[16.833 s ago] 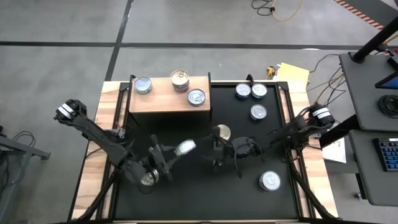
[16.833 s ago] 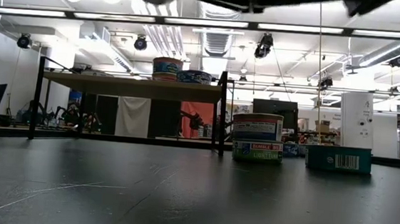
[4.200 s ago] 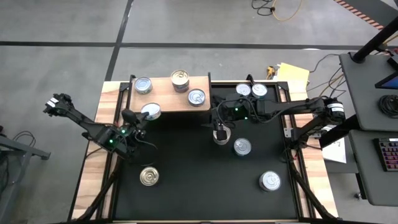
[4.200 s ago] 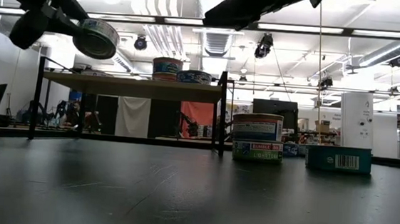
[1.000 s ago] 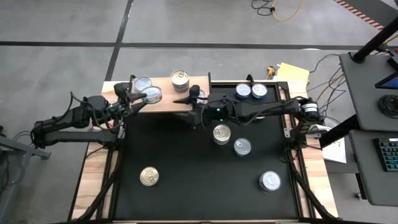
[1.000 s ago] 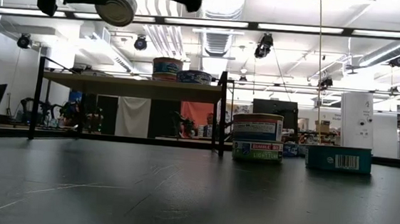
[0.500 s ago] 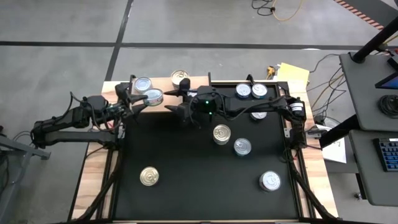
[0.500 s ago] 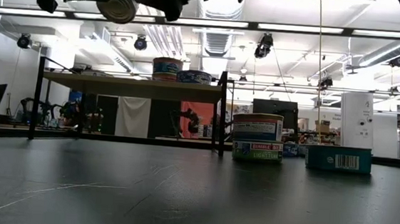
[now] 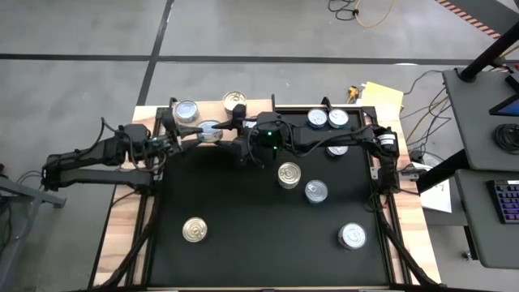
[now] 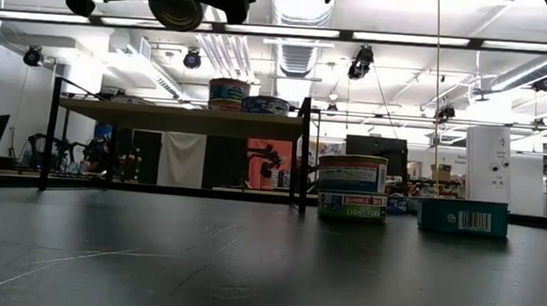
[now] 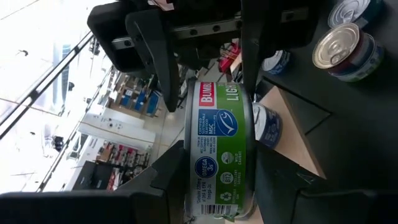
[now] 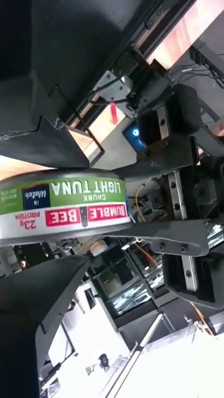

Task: Stack canned seafood by type on shelf
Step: Stack the green/white tuna can on top of the other green/white tuna can on the shelf

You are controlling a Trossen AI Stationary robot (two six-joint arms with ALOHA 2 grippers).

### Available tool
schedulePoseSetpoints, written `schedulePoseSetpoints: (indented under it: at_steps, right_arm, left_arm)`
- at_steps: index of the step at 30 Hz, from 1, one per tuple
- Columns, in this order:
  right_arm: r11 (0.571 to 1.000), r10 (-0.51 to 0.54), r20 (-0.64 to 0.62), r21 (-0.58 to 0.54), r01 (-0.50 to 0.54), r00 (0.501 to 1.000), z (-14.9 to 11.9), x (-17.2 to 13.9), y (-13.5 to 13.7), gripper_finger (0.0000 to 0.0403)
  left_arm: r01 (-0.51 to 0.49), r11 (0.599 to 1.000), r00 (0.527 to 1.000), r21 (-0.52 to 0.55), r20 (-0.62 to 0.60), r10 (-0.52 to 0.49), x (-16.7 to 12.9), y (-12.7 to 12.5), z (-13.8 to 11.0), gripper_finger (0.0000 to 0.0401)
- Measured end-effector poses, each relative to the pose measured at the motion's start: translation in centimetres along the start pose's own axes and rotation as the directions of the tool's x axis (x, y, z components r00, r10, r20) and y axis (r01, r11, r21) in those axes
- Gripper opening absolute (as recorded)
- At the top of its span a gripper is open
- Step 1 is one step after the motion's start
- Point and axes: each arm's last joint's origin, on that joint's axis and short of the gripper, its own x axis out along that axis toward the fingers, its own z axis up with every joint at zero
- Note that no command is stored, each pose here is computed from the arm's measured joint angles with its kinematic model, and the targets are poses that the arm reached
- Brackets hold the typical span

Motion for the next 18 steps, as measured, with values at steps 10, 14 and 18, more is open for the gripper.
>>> schedulePoseSetpoints:
  at_steps: [10, 14, 18]
  right_arm:
    - [0.999, 0.001, -0.041, -0.035, -0.003, 0.999, -0.52, -0.01, -0.08, 0.0144]
    - [0.998, -0.002, -0.045, -0.067, -0.001, 0.999, -0.61, -0.01, -0.15, 0.0137]
    - [0.995, -0.032, -0.078, -0.101, 0.024, 0.996, -0.55, -0.21, -0.47, 0.0137]
  left_arm:
    - [-0.026, 1.0, 1.0, -0.015, 0.018, 0.026, -0.12, 0.27, 0.12, 0.0125]
    - [-0.035, 0.999, 0.999, -0.02, 0.009, 0.035, 0.05, 0.31, 0.15, 0.0161]
    - [-0.098, 0.994, 0.993, -0.044, -0.076, 0.095, 0.24, 0.56, 0.01, 0.0215]
